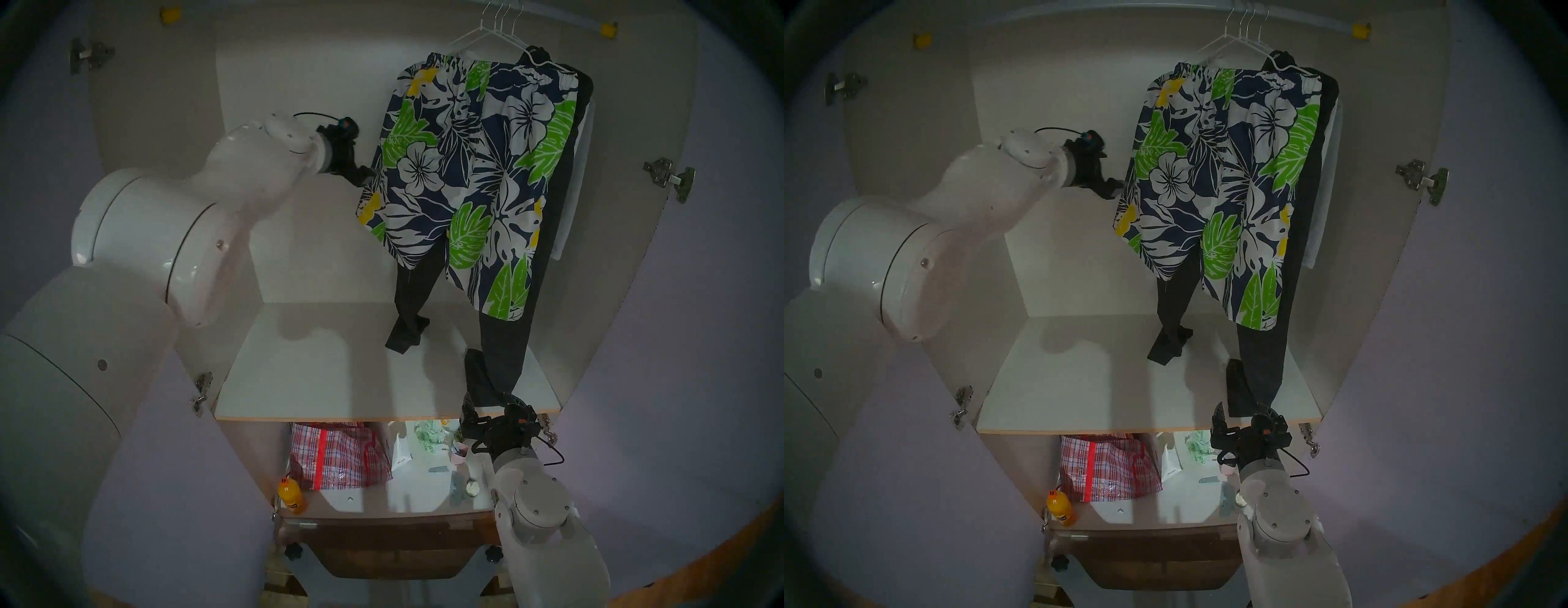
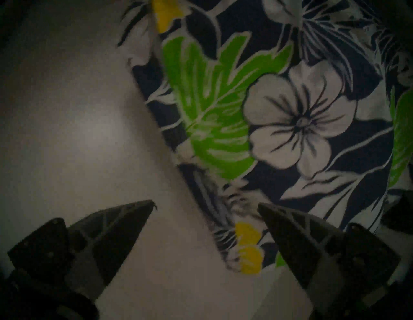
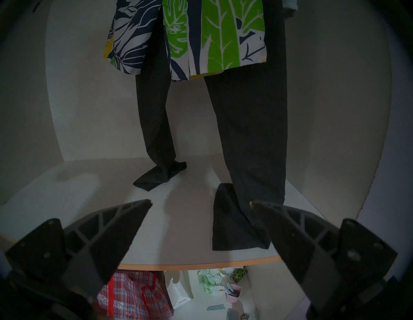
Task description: Move and arrange clothes and pants in the wardrobe
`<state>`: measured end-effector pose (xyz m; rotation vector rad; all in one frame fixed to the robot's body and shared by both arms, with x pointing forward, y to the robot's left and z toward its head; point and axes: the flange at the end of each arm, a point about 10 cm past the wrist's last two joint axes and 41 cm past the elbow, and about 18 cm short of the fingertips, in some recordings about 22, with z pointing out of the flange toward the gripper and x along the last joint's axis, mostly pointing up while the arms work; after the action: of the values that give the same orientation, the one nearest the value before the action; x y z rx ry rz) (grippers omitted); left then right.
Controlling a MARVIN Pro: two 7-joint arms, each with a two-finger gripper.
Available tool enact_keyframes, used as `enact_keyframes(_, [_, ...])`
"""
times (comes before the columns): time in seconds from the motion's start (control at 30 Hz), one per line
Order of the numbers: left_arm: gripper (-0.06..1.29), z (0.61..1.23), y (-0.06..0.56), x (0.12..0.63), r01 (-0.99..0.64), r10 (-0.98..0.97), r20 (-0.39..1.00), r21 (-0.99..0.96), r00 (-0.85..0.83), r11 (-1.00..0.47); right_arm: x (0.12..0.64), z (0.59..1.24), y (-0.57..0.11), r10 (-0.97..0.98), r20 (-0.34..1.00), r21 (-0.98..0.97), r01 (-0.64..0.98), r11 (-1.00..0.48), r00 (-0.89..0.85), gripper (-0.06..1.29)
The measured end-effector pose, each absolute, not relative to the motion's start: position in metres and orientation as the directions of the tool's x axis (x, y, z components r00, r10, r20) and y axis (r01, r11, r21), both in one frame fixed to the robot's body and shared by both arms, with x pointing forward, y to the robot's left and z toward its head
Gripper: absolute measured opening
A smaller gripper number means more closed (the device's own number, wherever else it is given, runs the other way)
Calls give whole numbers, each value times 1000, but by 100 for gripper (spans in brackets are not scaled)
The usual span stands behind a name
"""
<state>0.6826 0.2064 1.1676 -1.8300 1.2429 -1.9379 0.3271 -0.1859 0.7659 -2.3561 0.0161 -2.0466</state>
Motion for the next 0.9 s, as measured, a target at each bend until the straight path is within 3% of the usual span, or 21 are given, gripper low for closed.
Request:
enact_keyframes(0.13, [126, 1160, 234, 682, -371, -600, 773, -629, -207, -683, 325, 768, -186, -21, 991, -22, 7, -1000, 136, 125])
enact_keyframes(0.37, [126, 1164, 249, 680, -371, -324, 916, -394, -238, -841, 324, 770, -186, -21, 991, -22, 7, -1000, 132, 125])
enact_keyframes(0.6, [126, 1157, 259, 679, -361, -326, 919, -388, -223, -848, 326, 776, -171, 16, 967, -8, 92, -996, 256, 125])
enact_keyframes(0.9, [126, 1154, 259, 679, -361, -328, 919, -388, -220, -848, 365, 818, -114, 19, 930, -74, 239, -968, 366, 125])
